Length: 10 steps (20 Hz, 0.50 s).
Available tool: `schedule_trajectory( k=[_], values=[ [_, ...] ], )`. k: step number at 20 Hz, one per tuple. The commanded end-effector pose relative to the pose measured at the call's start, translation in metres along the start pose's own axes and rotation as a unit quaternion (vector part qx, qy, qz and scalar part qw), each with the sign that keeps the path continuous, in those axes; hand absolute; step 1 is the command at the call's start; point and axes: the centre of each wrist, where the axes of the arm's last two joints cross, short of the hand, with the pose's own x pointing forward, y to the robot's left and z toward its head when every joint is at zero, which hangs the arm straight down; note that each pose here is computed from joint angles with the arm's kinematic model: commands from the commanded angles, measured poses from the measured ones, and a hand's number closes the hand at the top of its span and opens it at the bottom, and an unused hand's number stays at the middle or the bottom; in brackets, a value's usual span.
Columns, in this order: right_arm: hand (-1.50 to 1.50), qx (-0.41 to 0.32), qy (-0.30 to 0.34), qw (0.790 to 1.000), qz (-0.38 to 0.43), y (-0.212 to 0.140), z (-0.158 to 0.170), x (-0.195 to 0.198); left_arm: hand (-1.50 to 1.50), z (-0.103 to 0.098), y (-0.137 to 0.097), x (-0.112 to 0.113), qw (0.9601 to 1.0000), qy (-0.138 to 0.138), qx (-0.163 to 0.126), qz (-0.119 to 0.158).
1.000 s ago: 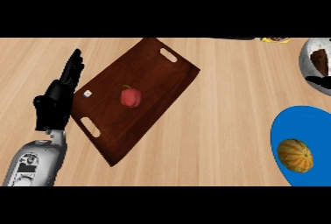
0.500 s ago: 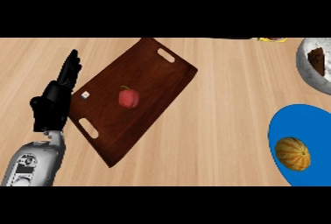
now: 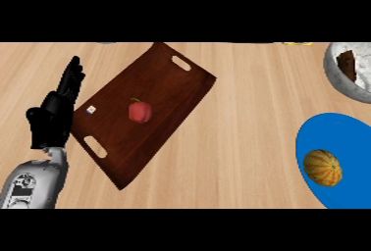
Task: Pick the sweet potato from the plate and place it in the bowl
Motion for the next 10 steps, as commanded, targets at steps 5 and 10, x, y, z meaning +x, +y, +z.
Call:
schedule_trajectory(
  k=[5,10],
  values=[
    [-1.50,0.061,-0.034,0.997,-0.042,-0.031,0.028,-0.001,0.00,0.006,0.004,-0.011,1.0000,0.010,0.000,0.003],
    [-1.50,0.063,-0.037,0.996,-0.052,-0.024,0.033,-0.011,0.00,0.003,0.014,-0.008,1.0000,0.006,-0.005,-0.003]
  ],
)
